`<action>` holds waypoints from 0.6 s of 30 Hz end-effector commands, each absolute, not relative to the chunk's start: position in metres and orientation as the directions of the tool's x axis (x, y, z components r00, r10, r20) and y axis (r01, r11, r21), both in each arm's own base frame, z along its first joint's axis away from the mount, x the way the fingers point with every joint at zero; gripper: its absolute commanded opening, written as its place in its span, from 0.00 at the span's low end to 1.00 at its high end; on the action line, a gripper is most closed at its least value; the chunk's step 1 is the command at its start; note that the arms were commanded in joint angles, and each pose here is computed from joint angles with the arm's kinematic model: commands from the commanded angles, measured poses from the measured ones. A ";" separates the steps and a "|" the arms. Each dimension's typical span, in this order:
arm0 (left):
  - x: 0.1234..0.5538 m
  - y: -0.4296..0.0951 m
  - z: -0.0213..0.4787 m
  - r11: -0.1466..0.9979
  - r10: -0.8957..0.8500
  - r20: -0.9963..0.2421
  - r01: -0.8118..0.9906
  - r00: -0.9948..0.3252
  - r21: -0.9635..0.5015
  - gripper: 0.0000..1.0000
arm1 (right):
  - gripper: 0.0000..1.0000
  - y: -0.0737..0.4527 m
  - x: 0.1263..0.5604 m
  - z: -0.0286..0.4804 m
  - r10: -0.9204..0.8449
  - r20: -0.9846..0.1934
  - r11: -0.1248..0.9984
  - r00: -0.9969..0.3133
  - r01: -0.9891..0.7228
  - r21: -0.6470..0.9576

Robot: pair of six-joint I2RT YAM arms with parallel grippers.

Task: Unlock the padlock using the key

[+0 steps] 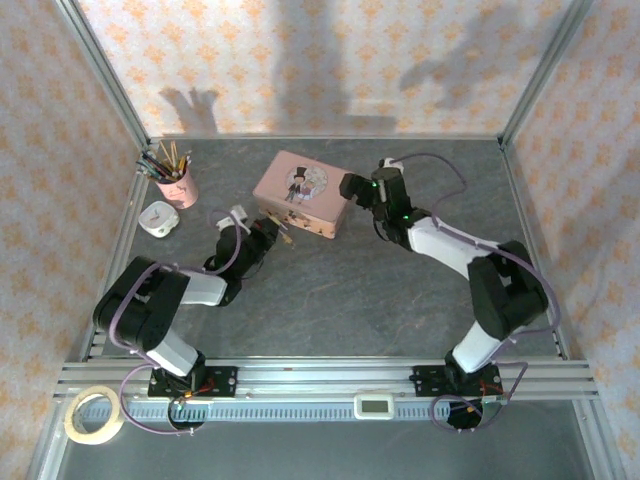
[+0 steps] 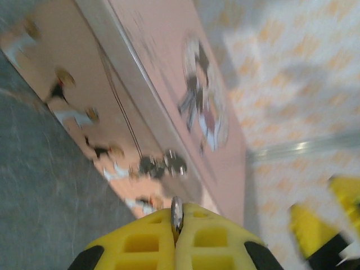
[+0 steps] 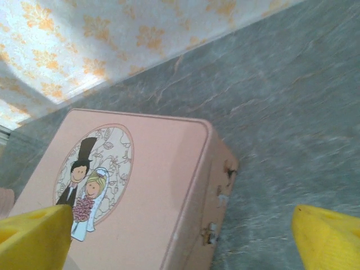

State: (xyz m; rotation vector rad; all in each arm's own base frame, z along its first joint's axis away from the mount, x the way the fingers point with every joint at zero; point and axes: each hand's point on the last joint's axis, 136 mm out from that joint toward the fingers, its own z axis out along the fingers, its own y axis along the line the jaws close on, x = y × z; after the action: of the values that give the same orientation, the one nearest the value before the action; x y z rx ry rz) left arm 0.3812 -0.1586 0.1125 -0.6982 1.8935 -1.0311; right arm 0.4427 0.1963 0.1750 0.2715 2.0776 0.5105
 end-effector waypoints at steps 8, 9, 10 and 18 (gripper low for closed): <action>0.299 -0.235 0.069 0.818 -0.269 -0.491 0.073 -0.829 -0.570 0.00 | 1.00 0.115 0.405 0.161 0.279 -0.833 0.960 -0.478 0.152 0.235; 0.294 -0.241 0.066 0.829 -0.237 -0.487 0.087 -0.841 -0.553 0.00 | 1.00 0.112 0.403 0.160 0.282 -0.833 0.959 -0.475 0.161 0.234; 0.289 -0.247 0.062 0.832 -0.215 -0.478 0.097 -0.851 -0.547 0.00 | 1.00 0.109 0.401 0.160 0.285 -0.835 0.958 -0.471 0.167 0.234; 0.278 -0.277 0.041 0.850 -0.116 -0.434 0.137 -0.893 -0.509 0.05 | 1.00 0.098 0.389 0.150 0.298 -0.832 0.954 -0.467 0.187 0.236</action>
State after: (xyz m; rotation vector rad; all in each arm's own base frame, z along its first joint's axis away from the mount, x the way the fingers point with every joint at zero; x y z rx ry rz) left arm 0.2790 -0.2728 0.0448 -0.0408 2.5283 -0.7935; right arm 0.3903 0.1090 0.1445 0.3243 2.1028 0.1791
